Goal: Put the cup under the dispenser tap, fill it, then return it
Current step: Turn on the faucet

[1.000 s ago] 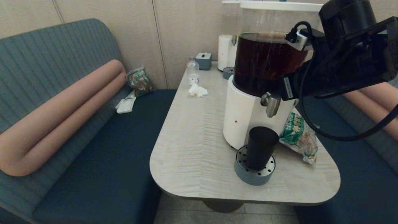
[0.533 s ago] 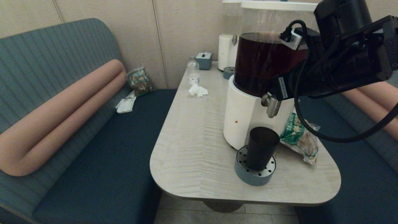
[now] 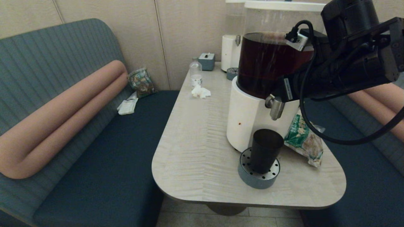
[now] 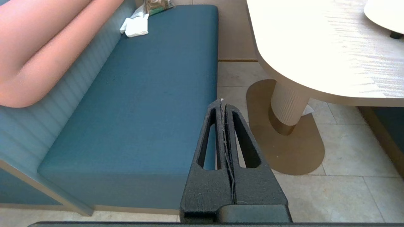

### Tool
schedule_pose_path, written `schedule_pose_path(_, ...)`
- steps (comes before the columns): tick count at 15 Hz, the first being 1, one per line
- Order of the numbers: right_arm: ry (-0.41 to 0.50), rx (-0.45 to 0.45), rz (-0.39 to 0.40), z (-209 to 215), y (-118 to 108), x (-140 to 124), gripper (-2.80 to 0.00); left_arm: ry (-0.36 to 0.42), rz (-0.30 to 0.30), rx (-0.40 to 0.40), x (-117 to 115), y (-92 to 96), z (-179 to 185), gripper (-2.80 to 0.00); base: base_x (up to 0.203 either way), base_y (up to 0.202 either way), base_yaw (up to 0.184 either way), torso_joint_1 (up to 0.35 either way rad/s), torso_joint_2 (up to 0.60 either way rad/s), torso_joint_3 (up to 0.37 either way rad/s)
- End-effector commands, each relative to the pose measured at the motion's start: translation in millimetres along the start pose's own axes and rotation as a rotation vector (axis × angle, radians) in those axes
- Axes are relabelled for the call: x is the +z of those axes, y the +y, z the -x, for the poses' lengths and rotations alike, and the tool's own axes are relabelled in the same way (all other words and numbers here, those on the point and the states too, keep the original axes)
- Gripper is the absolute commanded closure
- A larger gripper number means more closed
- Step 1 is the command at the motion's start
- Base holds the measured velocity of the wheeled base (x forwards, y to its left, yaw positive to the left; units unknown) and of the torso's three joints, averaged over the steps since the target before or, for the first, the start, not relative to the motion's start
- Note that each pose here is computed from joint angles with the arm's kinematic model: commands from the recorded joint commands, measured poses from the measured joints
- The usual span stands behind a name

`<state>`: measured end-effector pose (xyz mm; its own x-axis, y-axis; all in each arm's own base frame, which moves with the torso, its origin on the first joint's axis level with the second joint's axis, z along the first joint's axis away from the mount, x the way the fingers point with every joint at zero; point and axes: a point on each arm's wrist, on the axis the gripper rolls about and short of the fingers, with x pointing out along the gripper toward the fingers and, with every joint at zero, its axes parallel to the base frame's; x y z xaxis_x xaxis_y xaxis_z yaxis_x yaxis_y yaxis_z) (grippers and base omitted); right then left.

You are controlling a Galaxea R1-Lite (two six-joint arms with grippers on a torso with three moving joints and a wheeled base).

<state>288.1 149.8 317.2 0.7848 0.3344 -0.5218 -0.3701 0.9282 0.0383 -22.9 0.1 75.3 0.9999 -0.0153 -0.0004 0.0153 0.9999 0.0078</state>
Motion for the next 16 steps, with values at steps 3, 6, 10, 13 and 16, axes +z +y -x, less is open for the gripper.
schedule_pose_path(3, 0.011, 0.045, -0.001, 0, 1, -1, 0.00, 0.000, 0.000, -0.002, 0, 0.0, 0, 0.00, 0.000, 0.000, 0.000, 0.000, 0.00, 0.000)
schedule_pose_path(6, 0.010, 0.042, -0.003, 0, 0, 0, 0.00, 0.000, 0.000, 0.000, 0, 0.0, 0, 0.00, 0.000, 0.000, 0.000, 0.000, 0.00, 0.000)
schedule_pose_path(10, -0.002, 0.034, -0.008, 4, -4, 1, 0.00, 0.000, 0.000, -0.002, 0, 0.0, 0, 0.00, 0.000, 0.000, 0.000, 0.000, 0.00, 0.000)
schedule_pose_path(13, -0.016, 0.015, -0.018, 10, -11, 2, 0.00, 0.000, 0.000, -0.002, 0, 0.0, 0, 0.00, 0.000, 0.000, 0.000, 0.000, 0.00, 0.000)
schedule_pose_path(16, -0.037, 0.006, -0.023, 15, -15, 1, 0.00, 0.000, 0.000, -0.002, 0, 0.0, 0, 0.00, 0.000, 0.000, 0.000, 0.000, 0.00, 0.000)
